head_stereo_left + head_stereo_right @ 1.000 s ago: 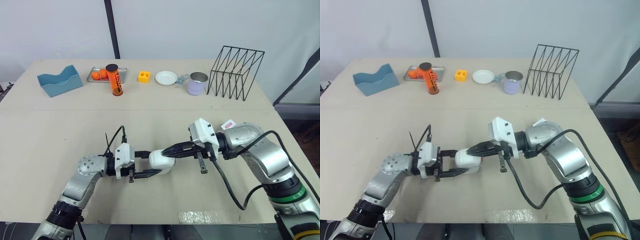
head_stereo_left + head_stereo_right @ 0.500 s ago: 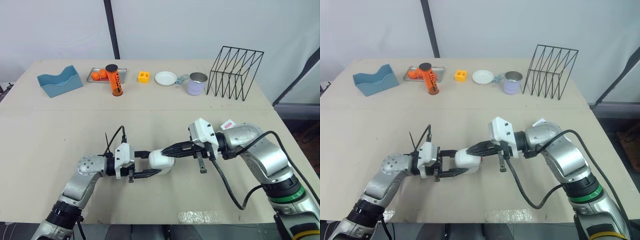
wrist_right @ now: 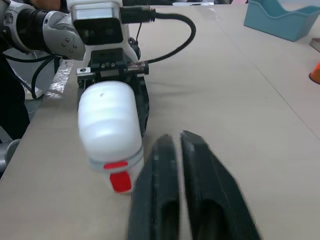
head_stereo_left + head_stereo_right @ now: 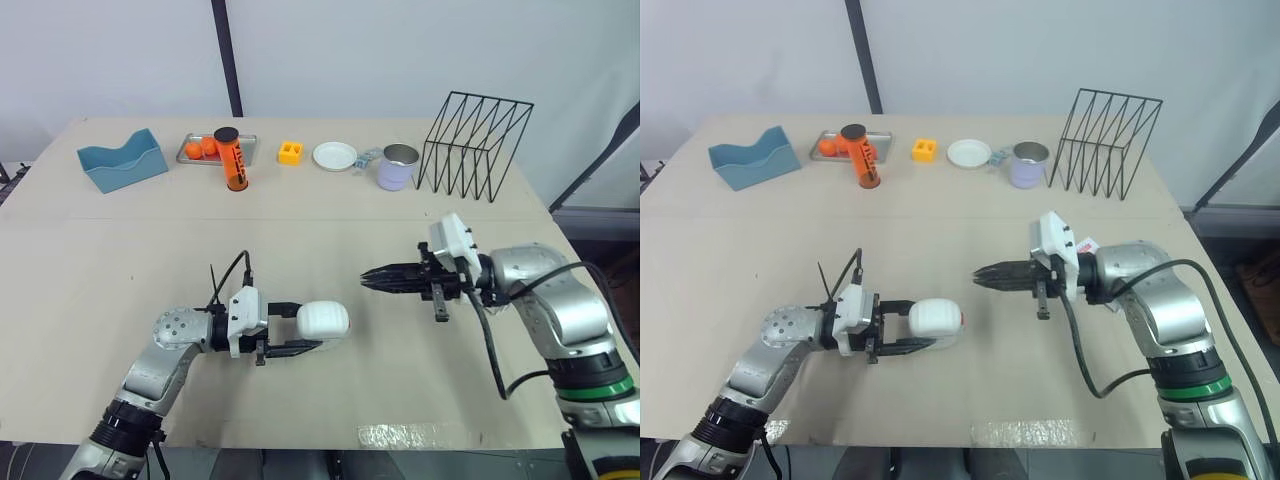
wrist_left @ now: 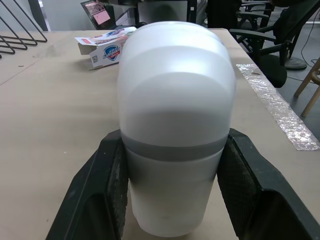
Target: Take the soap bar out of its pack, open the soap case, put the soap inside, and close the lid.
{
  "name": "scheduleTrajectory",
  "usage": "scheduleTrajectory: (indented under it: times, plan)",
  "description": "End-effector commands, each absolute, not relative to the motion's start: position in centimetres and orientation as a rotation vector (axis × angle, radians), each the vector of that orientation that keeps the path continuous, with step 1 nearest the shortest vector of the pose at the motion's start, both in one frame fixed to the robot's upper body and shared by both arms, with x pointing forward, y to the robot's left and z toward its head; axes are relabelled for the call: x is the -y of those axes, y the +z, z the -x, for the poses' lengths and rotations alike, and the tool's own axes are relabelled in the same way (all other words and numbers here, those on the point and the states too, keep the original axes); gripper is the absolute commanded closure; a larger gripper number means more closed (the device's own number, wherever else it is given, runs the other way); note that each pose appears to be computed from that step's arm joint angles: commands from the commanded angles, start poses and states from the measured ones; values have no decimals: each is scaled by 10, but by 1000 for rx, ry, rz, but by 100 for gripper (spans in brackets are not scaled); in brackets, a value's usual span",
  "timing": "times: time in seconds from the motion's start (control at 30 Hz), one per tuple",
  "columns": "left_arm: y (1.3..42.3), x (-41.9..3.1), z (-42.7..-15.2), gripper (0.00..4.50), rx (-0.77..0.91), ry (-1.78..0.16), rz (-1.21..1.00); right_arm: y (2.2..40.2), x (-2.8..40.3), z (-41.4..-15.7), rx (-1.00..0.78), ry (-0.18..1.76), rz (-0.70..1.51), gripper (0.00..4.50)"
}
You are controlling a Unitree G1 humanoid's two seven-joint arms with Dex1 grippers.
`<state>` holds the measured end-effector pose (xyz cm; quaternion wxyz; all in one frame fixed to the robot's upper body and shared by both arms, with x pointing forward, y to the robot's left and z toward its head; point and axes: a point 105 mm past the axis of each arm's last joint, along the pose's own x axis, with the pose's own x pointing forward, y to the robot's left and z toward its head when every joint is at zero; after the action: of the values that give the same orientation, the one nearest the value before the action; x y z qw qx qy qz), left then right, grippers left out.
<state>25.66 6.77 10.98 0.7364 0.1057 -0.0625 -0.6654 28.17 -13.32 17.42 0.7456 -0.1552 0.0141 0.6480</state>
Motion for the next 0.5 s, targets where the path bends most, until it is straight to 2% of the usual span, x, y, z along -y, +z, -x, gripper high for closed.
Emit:
scheduleTrajectory:
  times: [0.03,0.07,0.1,0.2,0.5]
  plan:
    - [121,-68,-256,253,187,-1467,-238,178,144,-277,16,1421,362,215]
    - [121,-68,-256,253,187,-1467,-237,176,145,-276,16,1421,362,195]
    - [121,-68,-256,253,185,-1464,-235,172,147,-274,14,1424,362,124]
    - [122,-68,-256,253,184,-1459,-230,166,150,-269,18,1435,366,3]
    - [124,-72,-256,253,165,-1452,-222,161,147,-257,104,1511,402,3]
